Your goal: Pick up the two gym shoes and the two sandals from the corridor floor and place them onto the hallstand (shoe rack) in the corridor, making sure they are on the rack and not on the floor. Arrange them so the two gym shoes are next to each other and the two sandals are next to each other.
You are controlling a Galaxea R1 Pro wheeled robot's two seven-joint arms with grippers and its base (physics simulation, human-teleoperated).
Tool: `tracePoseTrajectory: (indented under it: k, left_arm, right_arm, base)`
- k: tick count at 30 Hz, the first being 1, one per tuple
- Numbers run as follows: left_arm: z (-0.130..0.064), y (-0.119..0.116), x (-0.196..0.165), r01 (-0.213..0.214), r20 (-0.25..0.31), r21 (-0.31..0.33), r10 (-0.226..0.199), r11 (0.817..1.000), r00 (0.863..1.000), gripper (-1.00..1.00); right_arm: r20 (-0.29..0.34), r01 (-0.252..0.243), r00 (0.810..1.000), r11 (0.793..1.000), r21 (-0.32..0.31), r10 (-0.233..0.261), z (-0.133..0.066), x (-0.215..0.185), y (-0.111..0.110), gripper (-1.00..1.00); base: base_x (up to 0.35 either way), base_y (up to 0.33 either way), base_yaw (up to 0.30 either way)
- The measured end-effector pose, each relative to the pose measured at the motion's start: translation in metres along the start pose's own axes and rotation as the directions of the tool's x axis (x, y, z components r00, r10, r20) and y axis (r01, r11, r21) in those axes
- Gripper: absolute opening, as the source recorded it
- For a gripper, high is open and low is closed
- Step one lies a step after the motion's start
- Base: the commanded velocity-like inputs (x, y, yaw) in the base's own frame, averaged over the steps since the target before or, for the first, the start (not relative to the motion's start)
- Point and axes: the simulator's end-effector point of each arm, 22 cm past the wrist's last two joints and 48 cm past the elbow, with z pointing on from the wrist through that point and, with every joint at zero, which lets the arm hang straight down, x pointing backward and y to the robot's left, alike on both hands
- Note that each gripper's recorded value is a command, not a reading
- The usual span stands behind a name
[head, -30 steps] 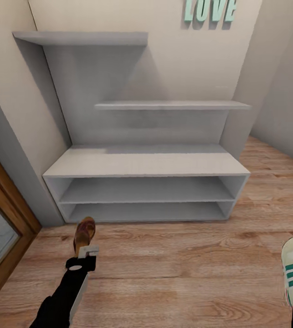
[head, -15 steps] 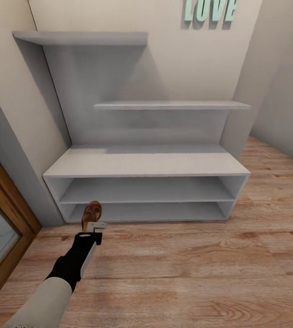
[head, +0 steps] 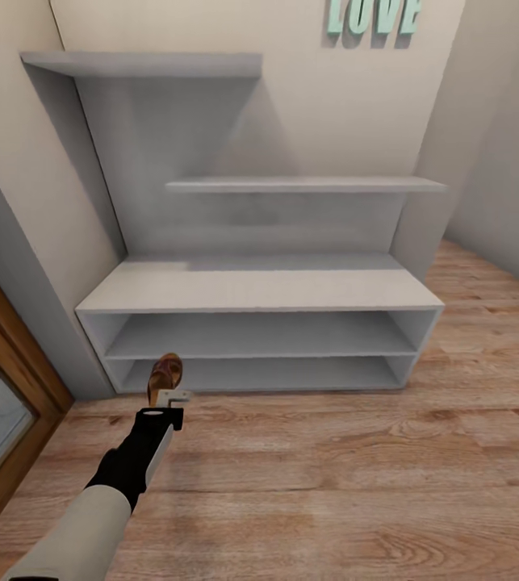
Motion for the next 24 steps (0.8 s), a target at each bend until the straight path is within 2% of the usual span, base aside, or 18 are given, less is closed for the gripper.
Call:
tracePoseTrajectory:
  k: [11,24]
  left_arm:
    - [0.019,-0.001,0.022,-0.004,-0.010,-0.007,0.004,1.000,1.000,-1.00]
    - [0.038,-0.002,0.003,0.007,0.042,-0.017,-0.006,1.000,0.999,-1.00]
  right_arm:
    - [-0.009,0.013,1.000,1.000,0.003,-0.013,0.009,0.026,0.000,-1.00]
    - [-0.024,0.024,0.999,1.000,0.006,-0.024,0.019,0.061,0.001,-1.00]
  base:
    - [0.000,0.000,0.001]
    - [0.000,0.000,0.000]
